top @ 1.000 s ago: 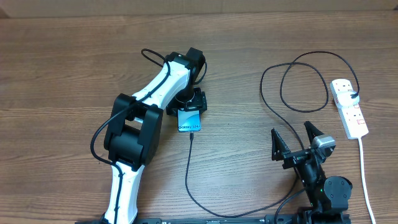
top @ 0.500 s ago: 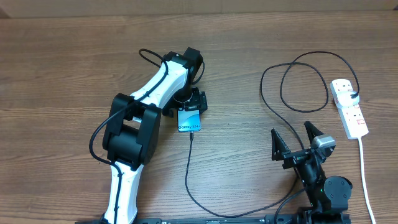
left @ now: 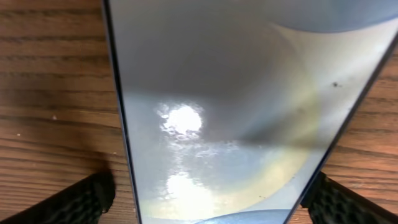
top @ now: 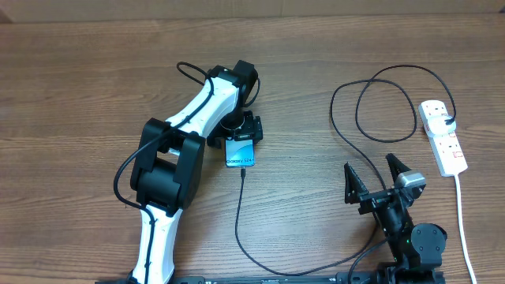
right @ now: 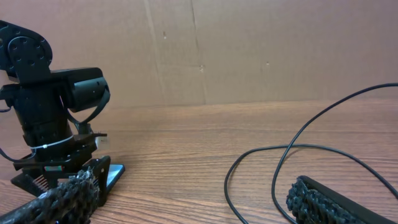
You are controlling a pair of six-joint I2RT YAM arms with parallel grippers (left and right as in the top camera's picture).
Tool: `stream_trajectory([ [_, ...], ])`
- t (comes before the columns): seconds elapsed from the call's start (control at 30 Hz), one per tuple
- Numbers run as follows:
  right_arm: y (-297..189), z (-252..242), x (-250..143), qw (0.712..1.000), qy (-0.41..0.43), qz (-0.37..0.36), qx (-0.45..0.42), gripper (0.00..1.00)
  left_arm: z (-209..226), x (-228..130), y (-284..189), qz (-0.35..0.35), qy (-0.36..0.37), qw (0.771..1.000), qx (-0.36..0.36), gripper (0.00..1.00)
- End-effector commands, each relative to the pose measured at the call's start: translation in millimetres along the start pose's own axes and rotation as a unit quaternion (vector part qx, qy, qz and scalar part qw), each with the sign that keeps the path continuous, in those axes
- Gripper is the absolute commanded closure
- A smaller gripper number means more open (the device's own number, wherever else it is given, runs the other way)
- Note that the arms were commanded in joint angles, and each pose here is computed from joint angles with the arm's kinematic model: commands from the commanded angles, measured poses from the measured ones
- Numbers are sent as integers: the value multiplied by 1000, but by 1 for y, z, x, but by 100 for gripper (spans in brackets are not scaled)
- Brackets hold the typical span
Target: Plug charger to phone and switch on socket
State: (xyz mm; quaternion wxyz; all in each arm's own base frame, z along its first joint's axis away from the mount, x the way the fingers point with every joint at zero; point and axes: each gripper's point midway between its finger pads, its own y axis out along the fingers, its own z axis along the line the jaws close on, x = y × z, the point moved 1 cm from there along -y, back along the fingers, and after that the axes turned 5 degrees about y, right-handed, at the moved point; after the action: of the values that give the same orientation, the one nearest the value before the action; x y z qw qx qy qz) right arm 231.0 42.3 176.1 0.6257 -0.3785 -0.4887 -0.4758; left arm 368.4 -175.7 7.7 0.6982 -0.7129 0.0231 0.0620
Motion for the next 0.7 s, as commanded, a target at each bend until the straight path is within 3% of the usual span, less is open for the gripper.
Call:
stream_trajectory([
  [0.0, 0, -1, -1, 1000, -1, -3, -2, 0, 22, -5, 35, 22, -12, 998, 56, 9],
  [0.13, 0, -1, -2, 1000, -1, -2, -2, 0, 22, -6, 35, 22, -11, 998, 56, 8],
  [0.2, 0, -1, -1, 1000, -1, -3, -2, 0, 22, -5, 35, 22, -11, 998, 56, 0],
  [0.37, 0, -1, -1, 1000, -1, -3, -2, 0, 22, -6, 35, 22, -11, 998, 56, 0],
  [0.5, 0, -1, -1, 1000, -1, -3, -2, 0, 22, -6, 35, 22, -11, 998, 56, 17],
  [0.67, 0, -1, -1, 1000, -1, -3, -2, 0, 21, -6, 35, 22, -10, 998, 56, 21],
])
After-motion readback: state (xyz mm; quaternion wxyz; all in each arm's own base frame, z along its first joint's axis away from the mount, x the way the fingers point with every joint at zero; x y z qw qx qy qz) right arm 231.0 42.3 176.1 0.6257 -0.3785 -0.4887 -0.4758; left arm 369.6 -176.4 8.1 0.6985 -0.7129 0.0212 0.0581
